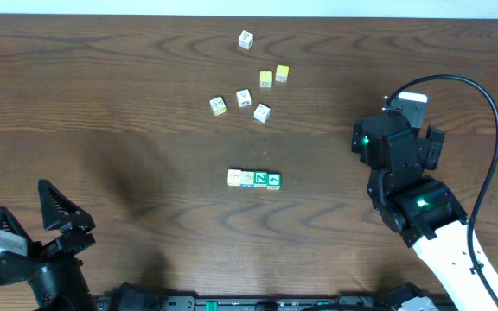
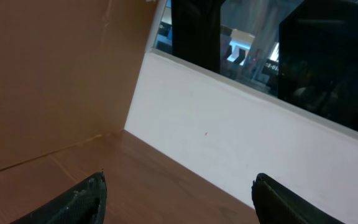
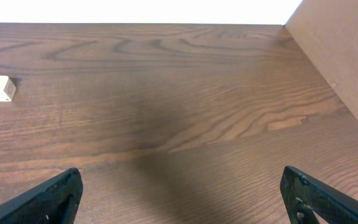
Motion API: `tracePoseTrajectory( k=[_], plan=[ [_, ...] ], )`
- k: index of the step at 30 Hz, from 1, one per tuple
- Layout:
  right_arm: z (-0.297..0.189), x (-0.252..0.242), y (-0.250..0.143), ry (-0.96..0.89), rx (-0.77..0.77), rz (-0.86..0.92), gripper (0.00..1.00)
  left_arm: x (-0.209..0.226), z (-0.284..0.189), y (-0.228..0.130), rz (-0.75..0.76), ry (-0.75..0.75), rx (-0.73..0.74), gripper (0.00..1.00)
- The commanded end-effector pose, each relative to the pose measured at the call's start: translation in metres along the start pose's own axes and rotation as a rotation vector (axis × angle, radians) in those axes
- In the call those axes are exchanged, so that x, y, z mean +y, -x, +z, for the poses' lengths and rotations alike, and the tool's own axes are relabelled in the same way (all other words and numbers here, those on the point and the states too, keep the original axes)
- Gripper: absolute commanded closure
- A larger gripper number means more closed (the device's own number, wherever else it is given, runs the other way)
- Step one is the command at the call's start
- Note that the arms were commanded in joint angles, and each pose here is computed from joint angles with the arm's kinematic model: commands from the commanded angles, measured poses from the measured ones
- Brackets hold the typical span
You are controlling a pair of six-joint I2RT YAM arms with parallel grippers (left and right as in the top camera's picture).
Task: Lift 4 blocks
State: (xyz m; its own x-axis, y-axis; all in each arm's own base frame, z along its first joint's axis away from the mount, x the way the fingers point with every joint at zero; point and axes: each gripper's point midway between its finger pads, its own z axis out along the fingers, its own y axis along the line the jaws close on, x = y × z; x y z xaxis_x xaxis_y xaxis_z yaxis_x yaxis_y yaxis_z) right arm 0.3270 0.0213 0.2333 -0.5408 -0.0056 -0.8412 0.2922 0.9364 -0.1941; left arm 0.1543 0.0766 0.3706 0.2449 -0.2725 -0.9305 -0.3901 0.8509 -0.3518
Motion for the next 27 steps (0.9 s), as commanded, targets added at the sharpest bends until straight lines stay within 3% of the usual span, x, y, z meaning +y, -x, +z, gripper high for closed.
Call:
tracePoseTrajectory(
  k=[1, 10, 19, 23, 27],
  plan=[
    [-0.001, -0.002, 0.006, -0.006, -0.01, 0.012, 0.01, 0.0, -0.004, 0.012, -0.039, -0.015, -0.021, 0.24],
    [-0.001, -0.002, 0.006, -0.006, -0.01, 0.013, 0.01, -0.005, -0.003, 0.015, 0.078, -0.035, -0.036, 0.25],
    [-0.001, -0.002, 0.006, -0.006, -0.01, 0.012, 0.01, -0.032, 0.002, 0.027, 0.218, -0.145, -0.175, 0.24],
    [-0.001, -0.002, 0.006, -0.006, -0.01, 0.012, 0.01, -0.045, 0.007, 0.01, 0.268, -0.238, -0.184, 0.25],
    [-0.001, -0.002, 0.006, -0.006, -0.01, 0.012, 0.01, -0.047, 0.013, -0.031, 0.286, -0.305, -0.179, 0.24]
  ],
)
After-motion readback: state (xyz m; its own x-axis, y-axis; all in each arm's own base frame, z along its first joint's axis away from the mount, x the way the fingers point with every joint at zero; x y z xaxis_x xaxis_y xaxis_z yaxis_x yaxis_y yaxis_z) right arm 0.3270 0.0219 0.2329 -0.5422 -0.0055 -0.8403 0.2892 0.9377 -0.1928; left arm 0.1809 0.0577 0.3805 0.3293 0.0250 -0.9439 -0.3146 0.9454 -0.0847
